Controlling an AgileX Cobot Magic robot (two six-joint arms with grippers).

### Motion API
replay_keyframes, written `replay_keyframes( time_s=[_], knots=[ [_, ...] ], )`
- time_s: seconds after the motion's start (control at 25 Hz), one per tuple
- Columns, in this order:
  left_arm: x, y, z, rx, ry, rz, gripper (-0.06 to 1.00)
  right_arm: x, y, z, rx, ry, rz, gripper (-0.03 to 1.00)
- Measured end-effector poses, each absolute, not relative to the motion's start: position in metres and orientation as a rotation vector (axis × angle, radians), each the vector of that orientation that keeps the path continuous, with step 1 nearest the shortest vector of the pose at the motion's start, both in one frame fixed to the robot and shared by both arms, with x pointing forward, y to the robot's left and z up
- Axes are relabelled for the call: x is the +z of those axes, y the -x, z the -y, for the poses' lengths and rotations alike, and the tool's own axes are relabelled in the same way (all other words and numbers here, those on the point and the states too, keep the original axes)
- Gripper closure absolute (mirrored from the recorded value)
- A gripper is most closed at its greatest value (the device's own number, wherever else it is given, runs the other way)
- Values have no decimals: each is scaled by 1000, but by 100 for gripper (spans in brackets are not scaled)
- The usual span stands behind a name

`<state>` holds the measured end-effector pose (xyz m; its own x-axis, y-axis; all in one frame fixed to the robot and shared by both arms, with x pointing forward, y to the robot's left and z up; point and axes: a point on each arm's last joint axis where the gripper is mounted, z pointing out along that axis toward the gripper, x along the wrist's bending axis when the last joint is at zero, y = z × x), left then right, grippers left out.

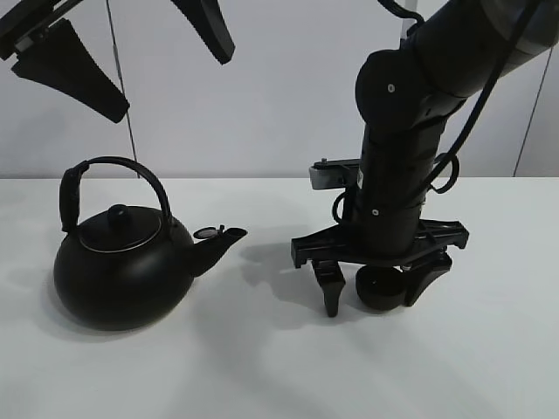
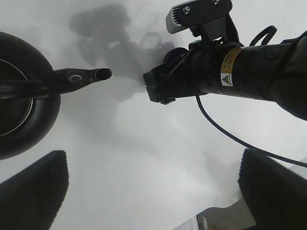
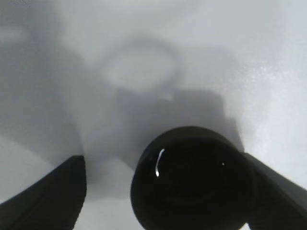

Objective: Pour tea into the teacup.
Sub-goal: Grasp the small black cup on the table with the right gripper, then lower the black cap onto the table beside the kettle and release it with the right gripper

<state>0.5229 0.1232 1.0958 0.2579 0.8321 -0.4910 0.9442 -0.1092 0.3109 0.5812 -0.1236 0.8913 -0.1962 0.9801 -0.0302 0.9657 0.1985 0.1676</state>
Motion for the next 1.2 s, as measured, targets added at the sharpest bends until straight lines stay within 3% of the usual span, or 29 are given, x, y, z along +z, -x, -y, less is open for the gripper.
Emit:
replay_keyframes(
  time_s=[0.28, 0.44, 1.2],
  knots=[
    [1096, -523, -123, -258, -1971, -1605, 25, 891, -582, 125, 163, -1890, -2316, 43],
    [1096, -523, -123, -258, -1971, -1605, 25, 892, -583, 125, 159, -1878, -2314, 58],
    [1096, -523, -123, -258, -1971, -1605, 25, 923, -583, 107, 295, -1822, -2378, 58]
  ],
)
